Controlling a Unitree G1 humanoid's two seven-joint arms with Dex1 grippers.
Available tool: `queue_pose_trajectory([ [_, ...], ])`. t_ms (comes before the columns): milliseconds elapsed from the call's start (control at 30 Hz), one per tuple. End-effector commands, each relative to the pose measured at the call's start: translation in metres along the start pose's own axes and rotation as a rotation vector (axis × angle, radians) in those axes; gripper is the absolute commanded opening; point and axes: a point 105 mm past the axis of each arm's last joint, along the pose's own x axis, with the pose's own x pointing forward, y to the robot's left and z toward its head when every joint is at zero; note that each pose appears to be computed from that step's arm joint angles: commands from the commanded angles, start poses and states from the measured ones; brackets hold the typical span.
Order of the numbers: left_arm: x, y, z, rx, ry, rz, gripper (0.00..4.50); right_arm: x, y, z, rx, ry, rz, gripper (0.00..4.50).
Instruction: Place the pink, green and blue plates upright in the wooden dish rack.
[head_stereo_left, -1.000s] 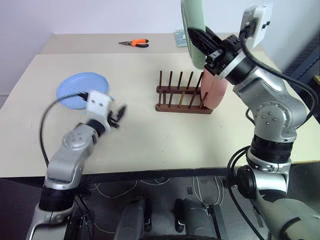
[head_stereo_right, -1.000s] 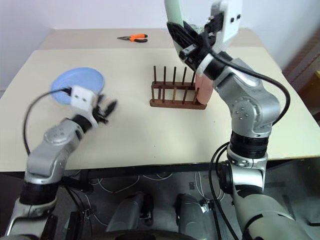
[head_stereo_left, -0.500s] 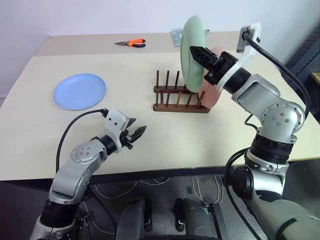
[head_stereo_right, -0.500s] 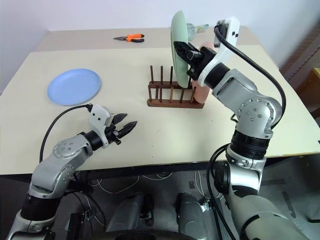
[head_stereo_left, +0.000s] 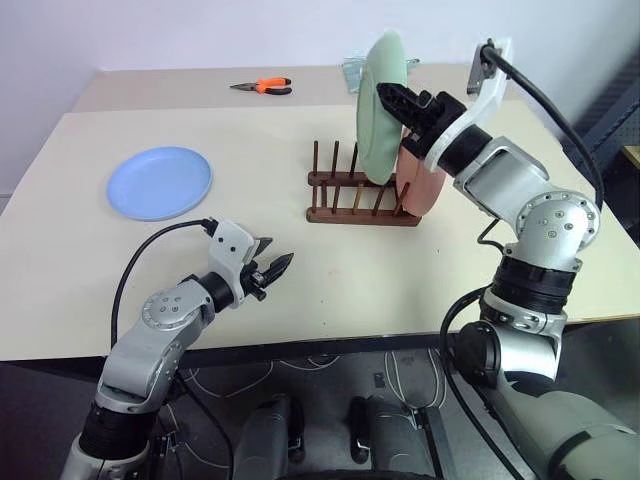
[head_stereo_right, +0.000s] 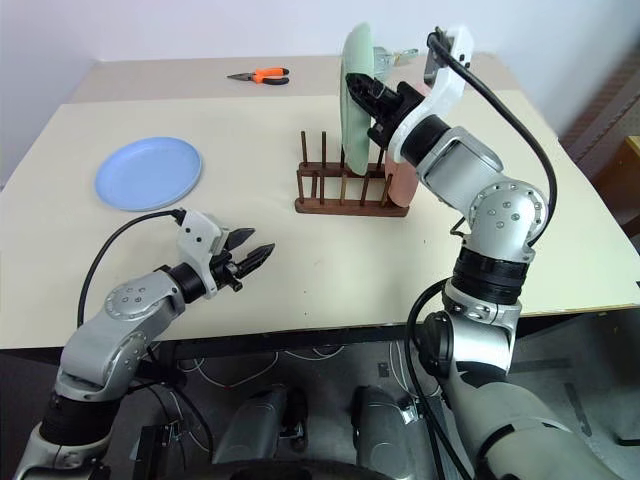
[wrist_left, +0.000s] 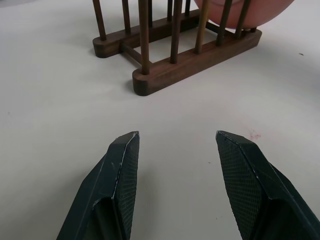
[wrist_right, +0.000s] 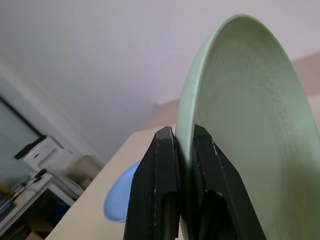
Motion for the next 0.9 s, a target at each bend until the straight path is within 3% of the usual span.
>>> queue_pose_trajectory([
  [33,0.000,-0.001,0.014,0.027,-0.044,0.002,2.47,0.001,-0.008,0.002,0.004,-0.032,-0.030,0.00],
  [100,0.001,-0.001,0.014,0.027,-0.044,0.001,2.47,0.004,-0.011,0.000,-0.003,-0.026,-0.033,0.00],
  [233,0.002,-0.001,0.015,0.010,-0.050,0.003,2.53,0.011,-0.012,0.002,-0.101,-0.020,-0.026,1.60],
  [333,0.001,0.006,0.018,-0.036,-0.073,0.040,3.41,0.014,-0.007,0.005,-0.334,-0.025,-0.021,3.09],
  [367,0.001,0.013,0.019,-0.053,-0.082,0.081,3.92,0.014,-0.006,0.007,-0.464,-0.023,-0.029,3.59],
  [400,0.000,0.018,0.019,-0.064,-0.087,0.109,4.39,0.014,-0.006,0.007,-0.551,-0.019,-0.030,3.60],
  [433,-0.001,0.026,0.021,-0.084,-0.097,0.157,4.49,0.013,-0.005,0.010,-0.685,-0.025,-0.031,3.60],
  [533,-0.010,0.071,0.031,-0.188,-0.167,0.417,4.49,0.010,0.014,0.017,-1.083,-0.075,0.030,3.60],
  [600,-0.031,0.122,0.035,-0.272,-0.197,0.729,4.49,0.007,0.032,0.030,-1.225,-0.170,0.068,3.60],
  [667,-0.062,0.165,0.025,-0.360,-0.144,1.040,4.49,0.001,0.053,0.035,-1.286,-0.243,0.151,3.60],
  [700,-0.073,0.177,0.017,-0.388,-0.095,1.135,4.50,-0.001,0.059,0.032,-1.299,-0.248,0.193,3.85],
  [767,-0.081,0.190,0.009,-0.460,-0.055,1.193,4.50,-0.003,0.068,0.020,-1.333,-0.231,0.271,4.45],
  [900,-0.073,0.203,-0.013,-0.650,0.030,1.148,4.50,-0.008,0.082,-0.026,-1.288,-0.127,0.452,4.49],
])
